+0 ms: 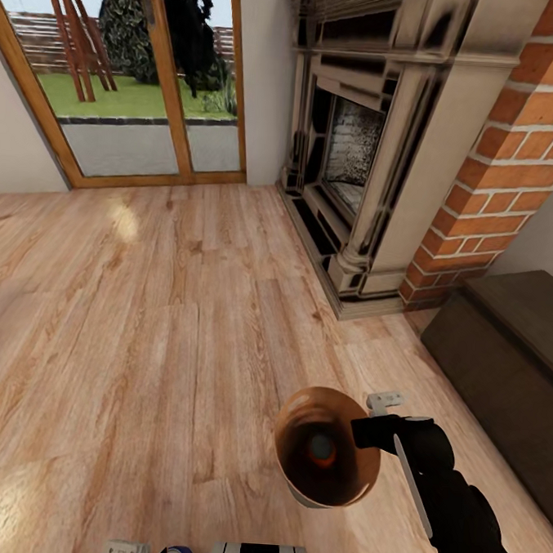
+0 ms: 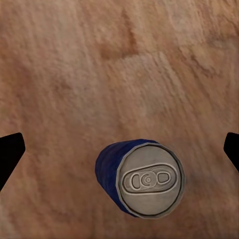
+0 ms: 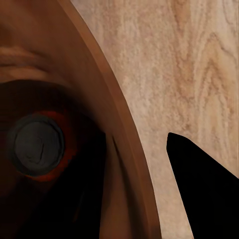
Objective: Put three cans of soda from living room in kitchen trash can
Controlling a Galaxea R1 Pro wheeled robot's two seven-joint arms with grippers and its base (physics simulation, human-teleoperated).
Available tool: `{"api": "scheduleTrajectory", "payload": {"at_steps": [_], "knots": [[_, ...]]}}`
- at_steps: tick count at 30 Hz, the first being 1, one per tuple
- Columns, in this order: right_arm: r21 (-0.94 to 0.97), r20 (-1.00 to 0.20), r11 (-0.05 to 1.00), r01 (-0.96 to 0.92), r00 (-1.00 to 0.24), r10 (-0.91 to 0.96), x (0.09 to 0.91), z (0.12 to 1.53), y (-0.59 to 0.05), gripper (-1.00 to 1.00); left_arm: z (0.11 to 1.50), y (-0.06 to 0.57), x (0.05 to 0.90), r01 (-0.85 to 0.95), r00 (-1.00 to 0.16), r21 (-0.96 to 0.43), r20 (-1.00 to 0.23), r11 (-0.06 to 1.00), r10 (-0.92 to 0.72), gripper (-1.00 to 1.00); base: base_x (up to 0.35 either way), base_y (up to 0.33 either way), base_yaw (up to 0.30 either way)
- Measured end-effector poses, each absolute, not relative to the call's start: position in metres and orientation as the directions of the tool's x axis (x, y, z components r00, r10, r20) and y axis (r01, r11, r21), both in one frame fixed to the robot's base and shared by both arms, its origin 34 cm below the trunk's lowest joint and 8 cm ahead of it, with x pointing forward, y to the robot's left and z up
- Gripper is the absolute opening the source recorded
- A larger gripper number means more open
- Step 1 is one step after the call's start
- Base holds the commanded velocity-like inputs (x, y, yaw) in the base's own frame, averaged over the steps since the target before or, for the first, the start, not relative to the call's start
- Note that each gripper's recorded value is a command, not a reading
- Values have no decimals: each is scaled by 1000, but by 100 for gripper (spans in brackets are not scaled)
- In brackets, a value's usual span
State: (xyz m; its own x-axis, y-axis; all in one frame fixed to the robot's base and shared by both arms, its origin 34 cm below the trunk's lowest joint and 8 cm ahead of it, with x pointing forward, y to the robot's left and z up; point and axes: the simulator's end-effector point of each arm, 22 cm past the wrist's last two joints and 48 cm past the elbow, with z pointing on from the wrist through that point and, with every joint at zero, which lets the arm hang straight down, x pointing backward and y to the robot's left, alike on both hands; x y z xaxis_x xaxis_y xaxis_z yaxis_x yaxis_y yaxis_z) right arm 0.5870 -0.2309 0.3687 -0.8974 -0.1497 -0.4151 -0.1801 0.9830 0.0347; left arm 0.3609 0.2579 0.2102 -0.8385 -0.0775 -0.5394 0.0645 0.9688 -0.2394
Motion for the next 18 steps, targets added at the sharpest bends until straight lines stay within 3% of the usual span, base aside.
{"api": "scheduleTrajectory", "payload": {"at_steps": [8, 13, 18], "knots": [[36, -417, 983, -182, -896, -151, 588, 370, -230, -100, 210, 258, 361, 65, -839, -240, -539, 969, -77, 100, 0, -48, 0], [27, -417, 983, -183, -895, -155, 589, 370, -231, -100, 210, 258, 361, 66, -839, -240, -539, 969, -77, 100, 0, -228, 37], [23, -417, 983, -184, -895, -157, 589, 370, -231, -100, 210, 258, 361, 65, -839, -240, -539, 969, -77, 100, 0, -240, 183]]}}
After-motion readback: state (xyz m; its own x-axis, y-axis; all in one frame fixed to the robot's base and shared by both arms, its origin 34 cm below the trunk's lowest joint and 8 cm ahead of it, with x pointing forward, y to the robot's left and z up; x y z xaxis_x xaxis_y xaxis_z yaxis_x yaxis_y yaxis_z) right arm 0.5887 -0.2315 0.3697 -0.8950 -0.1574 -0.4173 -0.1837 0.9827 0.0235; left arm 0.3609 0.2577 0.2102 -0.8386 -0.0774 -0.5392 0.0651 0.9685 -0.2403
